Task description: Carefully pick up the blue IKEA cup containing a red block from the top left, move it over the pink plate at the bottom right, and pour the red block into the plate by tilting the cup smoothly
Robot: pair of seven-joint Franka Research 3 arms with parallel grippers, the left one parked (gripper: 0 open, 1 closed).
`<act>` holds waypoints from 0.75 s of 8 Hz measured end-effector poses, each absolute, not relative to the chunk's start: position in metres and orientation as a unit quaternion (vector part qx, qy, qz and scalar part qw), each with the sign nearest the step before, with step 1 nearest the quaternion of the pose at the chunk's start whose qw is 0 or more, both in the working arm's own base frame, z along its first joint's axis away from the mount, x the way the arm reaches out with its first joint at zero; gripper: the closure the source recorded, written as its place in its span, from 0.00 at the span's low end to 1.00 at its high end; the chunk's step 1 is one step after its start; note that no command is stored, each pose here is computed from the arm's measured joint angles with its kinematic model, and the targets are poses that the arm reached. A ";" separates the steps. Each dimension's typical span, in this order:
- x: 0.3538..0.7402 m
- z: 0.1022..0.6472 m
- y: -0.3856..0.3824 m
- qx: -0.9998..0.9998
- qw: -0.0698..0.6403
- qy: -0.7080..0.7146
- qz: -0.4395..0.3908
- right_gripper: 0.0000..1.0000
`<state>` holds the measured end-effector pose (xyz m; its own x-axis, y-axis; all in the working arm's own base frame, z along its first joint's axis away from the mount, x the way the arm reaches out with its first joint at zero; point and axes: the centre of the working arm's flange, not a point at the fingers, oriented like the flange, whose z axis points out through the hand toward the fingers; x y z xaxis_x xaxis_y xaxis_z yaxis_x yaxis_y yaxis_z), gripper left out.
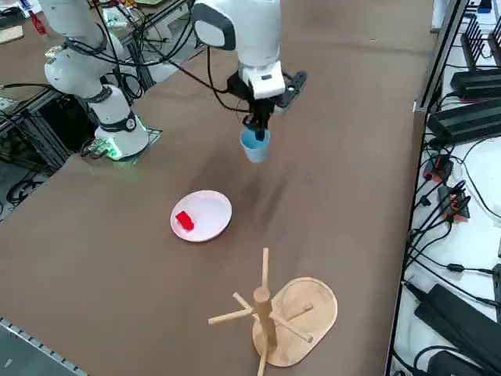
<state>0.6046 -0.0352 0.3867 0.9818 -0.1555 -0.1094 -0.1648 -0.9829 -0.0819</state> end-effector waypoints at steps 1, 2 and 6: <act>0.606 0.388 -0.023 -0.992 0.043 0.105 0.052 0.96; 0.607 0.389 -0.002 -0.990 0.040 0.127 0.051 0.96; 0.599 0.389 0.109 -0.979 0.011 0.197 0.052 0.96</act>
